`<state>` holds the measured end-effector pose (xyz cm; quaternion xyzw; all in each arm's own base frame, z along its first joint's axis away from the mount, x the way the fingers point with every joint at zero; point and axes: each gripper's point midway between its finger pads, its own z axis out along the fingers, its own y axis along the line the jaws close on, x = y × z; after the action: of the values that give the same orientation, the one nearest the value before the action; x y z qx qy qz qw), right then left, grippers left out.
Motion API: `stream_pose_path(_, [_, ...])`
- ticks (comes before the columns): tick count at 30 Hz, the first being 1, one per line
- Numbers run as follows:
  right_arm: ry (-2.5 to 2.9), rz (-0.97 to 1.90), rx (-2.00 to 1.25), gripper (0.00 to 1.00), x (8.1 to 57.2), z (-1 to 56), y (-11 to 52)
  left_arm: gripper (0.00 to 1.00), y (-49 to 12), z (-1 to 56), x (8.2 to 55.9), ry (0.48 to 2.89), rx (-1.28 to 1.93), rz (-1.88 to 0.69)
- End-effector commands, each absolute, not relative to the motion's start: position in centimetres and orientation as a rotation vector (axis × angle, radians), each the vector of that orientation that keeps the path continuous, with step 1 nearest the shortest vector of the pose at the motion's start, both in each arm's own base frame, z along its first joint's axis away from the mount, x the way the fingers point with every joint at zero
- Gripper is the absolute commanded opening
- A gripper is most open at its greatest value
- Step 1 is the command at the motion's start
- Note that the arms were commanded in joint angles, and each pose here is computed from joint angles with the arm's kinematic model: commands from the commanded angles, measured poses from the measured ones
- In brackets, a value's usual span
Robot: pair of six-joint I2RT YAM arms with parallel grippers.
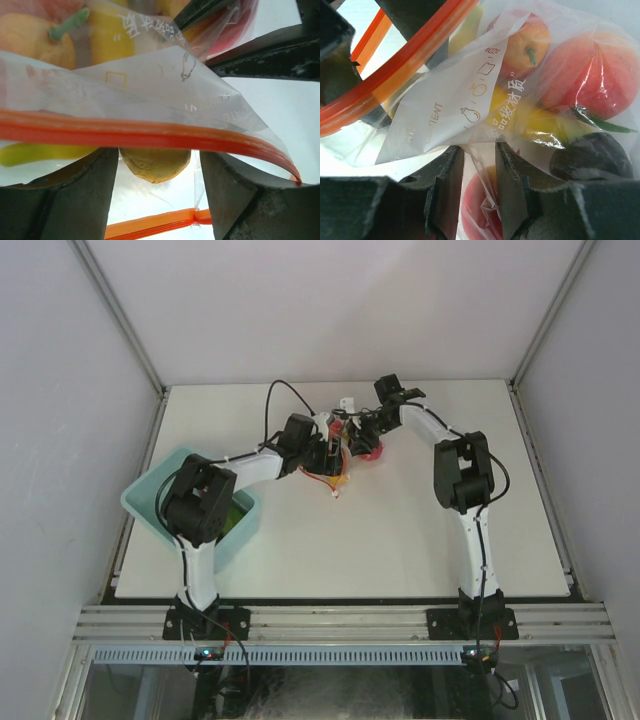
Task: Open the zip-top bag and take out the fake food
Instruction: Pick up the fake fruit from the zipper food storage bag.
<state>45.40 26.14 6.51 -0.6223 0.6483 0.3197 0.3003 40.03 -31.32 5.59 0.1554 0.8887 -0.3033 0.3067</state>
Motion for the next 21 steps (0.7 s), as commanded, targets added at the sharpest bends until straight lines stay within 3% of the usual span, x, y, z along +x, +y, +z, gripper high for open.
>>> stream_pose_path(1, [1.659, 0.844, -1.602, 0.31, 45.7, 10.1, 26.1, 0.71, -31.5, 6.3, 41.4, 2.329, 0.398, -0.725])
stream_pose_path(14, [1.65, 0.871, -1.587, 0.31, 45.6, 10.3, 26.0, 0.71, -31.0, 5.1, 42.4, 2.327, 0.329, -0.543])
stream_pose_path(16, [1.65, 0.874, -1.584, 0.31, 45.6, 10.3, 25.9, 0.65, -30.9, 5.2, 42.6, 2.322, 0.324, -0.535])
stream_pose_path(21, [1.647, 0.877, -1.578, 0.3, 45.6, 10.5, 25.8, 0.35, -30.0, 7.2, 42.3, 2.291, 0.315, -0.512])
